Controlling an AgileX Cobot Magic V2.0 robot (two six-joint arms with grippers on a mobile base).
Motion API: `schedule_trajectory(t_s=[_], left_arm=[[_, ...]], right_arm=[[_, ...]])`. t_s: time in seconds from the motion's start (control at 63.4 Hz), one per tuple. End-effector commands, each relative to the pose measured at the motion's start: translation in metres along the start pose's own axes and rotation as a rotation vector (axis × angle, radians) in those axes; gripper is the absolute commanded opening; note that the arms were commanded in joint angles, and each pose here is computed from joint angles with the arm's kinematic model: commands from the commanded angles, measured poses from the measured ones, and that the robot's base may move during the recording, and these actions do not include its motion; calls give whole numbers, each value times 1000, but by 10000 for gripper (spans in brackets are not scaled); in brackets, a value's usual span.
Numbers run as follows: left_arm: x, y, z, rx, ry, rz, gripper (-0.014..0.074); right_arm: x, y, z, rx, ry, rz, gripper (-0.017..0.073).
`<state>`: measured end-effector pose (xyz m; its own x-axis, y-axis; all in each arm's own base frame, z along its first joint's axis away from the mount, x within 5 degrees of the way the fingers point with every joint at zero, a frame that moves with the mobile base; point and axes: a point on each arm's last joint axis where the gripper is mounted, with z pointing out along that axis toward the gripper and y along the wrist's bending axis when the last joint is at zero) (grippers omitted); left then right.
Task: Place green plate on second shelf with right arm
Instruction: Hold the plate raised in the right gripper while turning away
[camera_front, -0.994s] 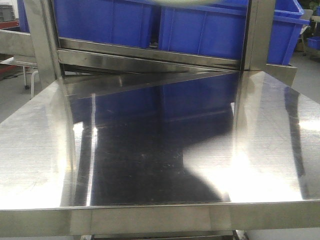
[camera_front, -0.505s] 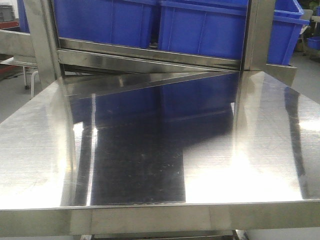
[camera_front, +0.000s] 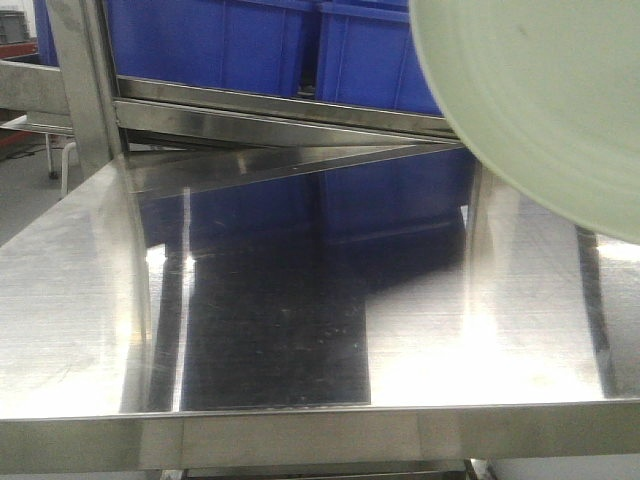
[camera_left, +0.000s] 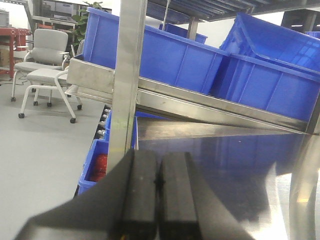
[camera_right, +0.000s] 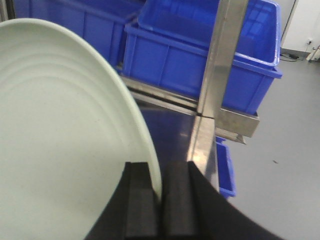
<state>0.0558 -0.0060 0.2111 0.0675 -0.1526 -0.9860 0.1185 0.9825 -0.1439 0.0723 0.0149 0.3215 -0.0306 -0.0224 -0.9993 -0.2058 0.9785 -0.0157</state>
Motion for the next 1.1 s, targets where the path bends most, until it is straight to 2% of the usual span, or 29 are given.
schedule_trajectory(t_s=[0.0,0.174,0.284,1.089], left_arm=[[6,1,-1,10,-53,-9,130],[6,1,-1,10,-53,-9,130],[6,1,-1,10,-53,-9,130],[6,1,-1,10,-53,-9,130]], right_arm=[[-14,1,0,-11,-221,28,56],[-7,3,2,-29,-391,24,56],[-6,3,1,-33,-423,24,56],[-6,3,1,-33,-422,24,56]])
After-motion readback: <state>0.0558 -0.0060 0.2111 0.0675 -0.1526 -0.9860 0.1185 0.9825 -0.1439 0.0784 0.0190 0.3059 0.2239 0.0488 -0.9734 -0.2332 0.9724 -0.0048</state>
